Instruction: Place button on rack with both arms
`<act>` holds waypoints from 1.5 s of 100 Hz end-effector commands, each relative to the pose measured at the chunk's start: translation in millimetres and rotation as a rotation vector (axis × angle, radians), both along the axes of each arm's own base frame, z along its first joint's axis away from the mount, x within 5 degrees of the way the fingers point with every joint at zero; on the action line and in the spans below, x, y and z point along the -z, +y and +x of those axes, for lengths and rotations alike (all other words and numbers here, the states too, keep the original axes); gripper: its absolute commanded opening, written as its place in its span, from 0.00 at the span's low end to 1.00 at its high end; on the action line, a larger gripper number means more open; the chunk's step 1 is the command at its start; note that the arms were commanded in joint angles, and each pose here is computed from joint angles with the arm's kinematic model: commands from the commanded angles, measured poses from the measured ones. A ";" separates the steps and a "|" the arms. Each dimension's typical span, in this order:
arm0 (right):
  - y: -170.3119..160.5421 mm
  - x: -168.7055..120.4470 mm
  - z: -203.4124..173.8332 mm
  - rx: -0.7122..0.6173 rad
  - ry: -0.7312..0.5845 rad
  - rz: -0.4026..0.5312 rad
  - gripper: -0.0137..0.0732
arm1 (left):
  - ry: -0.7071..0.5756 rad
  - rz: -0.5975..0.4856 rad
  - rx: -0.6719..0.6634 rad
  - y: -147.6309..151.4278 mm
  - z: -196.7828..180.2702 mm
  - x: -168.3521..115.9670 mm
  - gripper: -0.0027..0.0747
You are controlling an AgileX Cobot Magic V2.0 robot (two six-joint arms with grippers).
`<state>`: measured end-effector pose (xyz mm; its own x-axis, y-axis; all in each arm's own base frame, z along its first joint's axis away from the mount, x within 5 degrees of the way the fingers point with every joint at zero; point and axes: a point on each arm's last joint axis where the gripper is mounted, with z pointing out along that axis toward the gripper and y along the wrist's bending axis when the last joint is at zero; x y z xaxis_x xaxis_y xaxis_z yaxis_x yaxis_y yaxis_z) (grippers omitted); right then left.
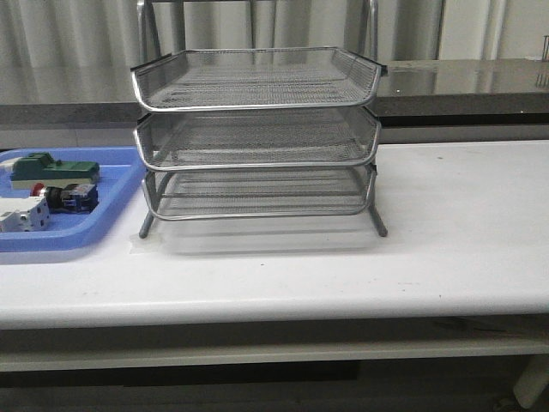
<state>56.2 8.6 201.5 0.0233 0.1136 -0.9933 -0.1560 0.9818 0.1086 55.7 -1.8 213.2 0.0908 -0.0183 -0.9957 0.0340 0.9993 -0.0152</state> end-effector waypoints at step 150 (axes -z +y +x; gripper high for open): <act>-2.2 -128.1 3.8 0.033 0.208 -0.028 0.09 | -0.072 -0.010 0.007 -0.6 -1.5 6.2 0.04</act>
<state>51.9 5.8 301.1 -0.1448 0.0947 -0.9849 -0.1132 0.9873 0.1116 55.7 -1.8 213.2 0.0908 -0.0183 -0.9957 0.0340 0.9993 -0.0152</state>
